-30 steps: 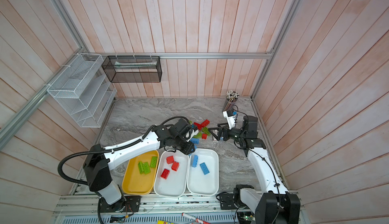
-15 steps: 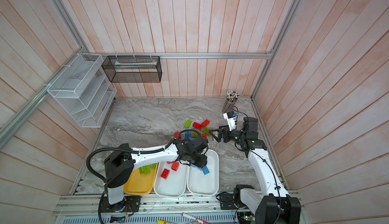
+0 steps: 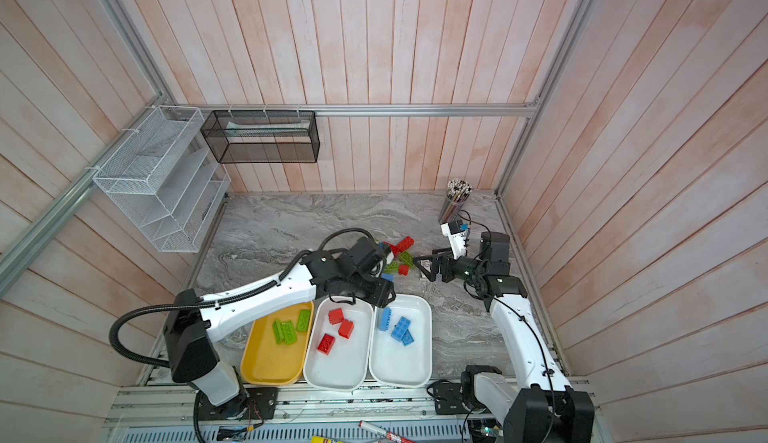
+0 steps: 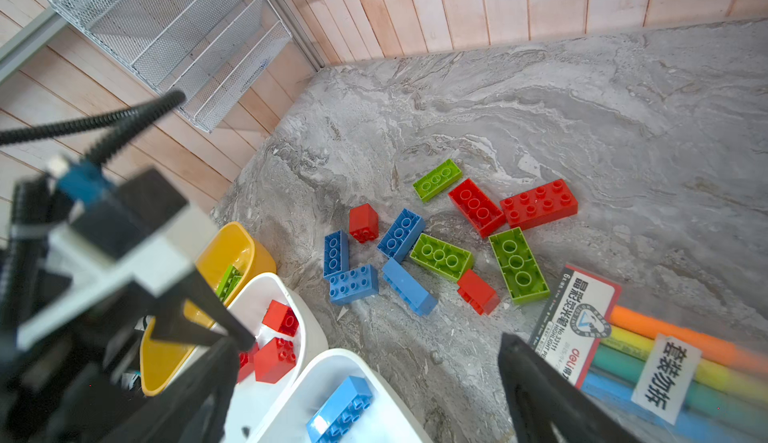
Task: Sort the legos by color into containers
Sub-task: 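Move the left gripper back to the pile and grasp a blue brick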
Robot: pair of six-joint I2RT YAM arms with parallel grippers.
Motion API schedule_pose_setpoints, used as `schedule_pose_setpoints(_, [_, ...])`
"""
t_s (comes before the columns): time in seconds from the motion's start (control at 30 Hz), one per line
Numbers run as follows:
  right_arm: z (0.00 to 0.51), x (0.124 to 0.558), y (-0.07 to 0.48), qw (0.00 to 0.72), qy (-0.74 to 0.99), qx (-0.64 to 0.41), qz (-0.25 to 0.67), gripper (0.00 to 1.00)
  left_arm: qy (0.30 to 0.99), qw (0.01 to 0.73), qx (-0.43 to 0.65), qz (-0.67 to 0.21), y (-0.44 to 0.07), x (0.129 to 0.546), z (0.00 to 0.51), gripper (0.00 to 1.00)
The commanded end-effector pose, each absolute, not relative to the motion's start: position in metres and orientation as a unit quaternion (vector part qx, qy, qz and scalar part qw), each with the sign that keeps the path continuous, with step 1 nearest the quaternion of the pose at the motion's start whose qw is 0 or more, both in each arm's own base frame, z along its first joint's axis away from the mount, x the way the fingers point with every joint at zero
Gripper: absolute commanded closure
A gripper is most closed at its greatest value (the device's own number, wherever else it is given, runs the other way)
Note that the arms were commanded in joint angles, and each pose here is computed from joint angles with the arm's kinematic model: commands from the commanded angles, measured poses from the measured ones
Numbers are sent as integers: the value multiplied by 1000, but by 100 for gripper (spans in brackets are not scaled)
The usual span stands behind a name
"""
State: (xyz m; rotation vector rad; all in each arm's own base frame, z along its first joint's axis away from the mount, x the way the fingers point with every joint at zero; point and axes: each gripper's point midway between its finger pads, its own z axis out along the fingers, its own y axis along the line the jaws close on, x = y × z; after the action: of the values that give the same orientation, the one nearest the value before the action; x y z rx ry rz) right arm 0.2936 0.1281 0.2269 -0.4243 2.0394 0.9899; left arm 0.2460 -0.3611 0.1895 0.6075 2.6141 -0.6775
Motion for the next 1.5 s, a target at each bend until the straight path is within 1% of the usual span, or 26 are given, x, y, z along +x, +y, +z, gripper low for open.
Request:
schedule_pose_setpoints(0.0, [245, 298, 131, 419, 793, -180, 404, 2, 963, 161, 131, -174, -295, 270, 163, 37])
schedule_pose_setpoints(0.13, [245, 298, 132, 417, 791, -181, 409, 2, 975, 160, 17, -154, -255, 296, 140, 35])
schedule_pose_setpoints(0.27, [241, 297, 133, 416, 791, -180, 410, 2, 970, 170, -79, -152, -249, 310, 124, 35])
schedule_pose_setpoints(0.43, [236, 296, 133, 413, 793, -180, 410, 2, 968, 149, -160, -123, -244, 315, 97, 34])
schedule_pose_setpoints(0.63, [234, 298, 132, 416, 791, -180, 411, 2, 965, 146, -189, -112, -254, 324, 77, 34])
schedule_pose_setpoints(0.73, [233, 298, 132, 415, 791, -181, 412, 2, 966, 132, -200, -97, -254, 324, 62, 33])
schedule_pose_setpoints(0.9, [231, 300, 132, 414, 792, -180, 412, 2, 966, 131, -202, -98, -263, 331, 51, 33])
schedule_pose_setpoints(1.03, [229, 300, 132, 413, 792, -180, 411, 2, 967, 126, -205, -80, -263, 336, 37, 33])
schedule_pose_setpoints(1.1, [229, 300, 131, 414, 792, -180, 411, 2, 967, 123, -205, -90, -268, 338, 33, 33])
schedule_pose_setpoints(1.23, [228, 300, 130, 413, 794, -178, 410, 2, 968, 120, -207, -71, -265, 339, 24, 33])
schedule_pose_setpoints(1.33, [228, 300, 130, 414, 793, -178, 409, 2, 969, 118, -209, -50, -259, 338, 21, 36])
schedule_pose_setpoints(1.47, [228, 300, 129, 414, 794, -178, 408, 2, 970, 118, -209, -43, -256, 333, 19, 44])
